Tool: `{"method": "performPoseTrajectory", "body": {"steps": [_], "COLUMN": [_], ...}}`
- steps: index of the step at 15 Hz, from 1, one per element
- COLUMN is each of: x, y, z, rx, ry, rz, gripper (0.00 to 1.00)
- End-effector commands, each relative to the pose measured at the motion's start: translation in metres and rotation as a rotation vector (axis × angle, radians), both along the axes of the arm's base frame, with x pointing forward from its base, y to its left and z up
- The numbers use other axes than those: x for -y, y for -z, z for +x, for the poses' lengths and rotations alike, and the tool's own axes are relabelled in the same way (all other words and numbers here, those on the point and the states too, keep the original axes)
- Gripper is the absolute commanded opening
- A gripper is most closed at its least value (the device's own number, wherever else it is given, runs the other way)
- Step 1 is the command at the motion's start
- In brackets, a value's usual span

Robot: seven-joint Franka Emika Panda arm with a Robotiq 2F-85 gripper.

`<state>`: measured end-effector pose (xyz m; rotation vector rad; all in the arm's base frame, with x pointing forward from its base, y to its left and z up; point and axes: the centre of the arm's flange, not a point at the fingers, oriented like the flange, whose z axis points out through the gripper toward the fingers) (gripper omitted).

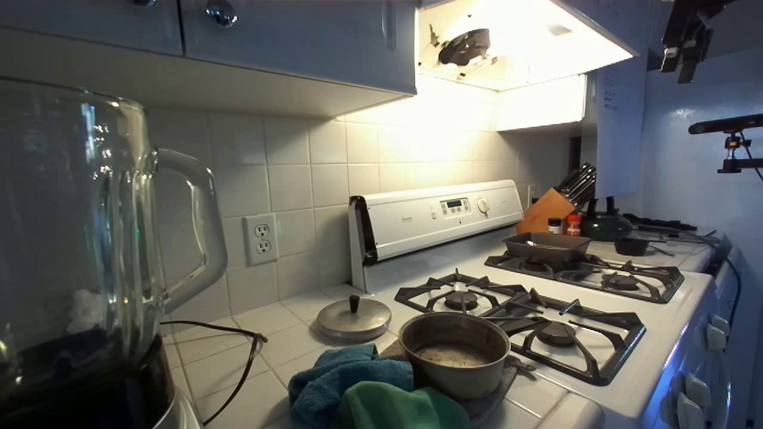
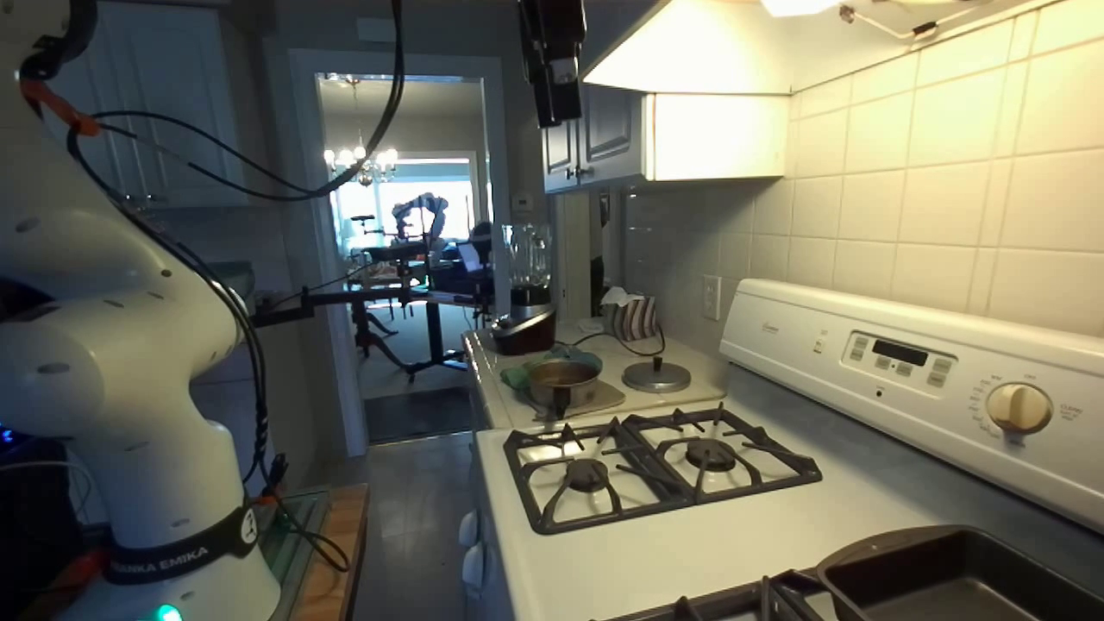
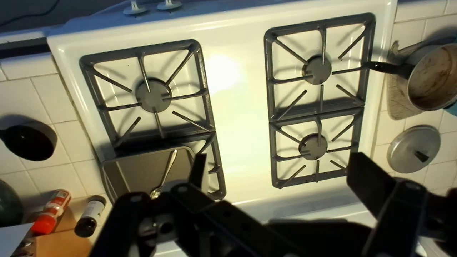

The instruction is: Turn on the light

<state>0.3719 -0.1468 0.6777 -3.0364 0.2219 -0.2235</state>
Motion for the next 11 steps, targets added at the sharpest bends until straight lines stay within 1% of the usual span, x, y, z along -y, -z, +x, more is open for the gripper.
{"method": "performPoseTrajectory", "body": {"steps": [1,6,7,11], "x": [-0.008,-0.013,-0.007,-0.008], "y": [0.021,0.031,0.025,0.027], "z": [-0.015,-0.019,-0.006,-0.009], "rx": [0.037,0.031,-0.008,-0.002], "ry": [-0.029,-0.069,-0.040,-0.051], "rz": [0.036,0.033,0.021,0.020], "gripper": [1.00,1.00,1.00,1.00]}}
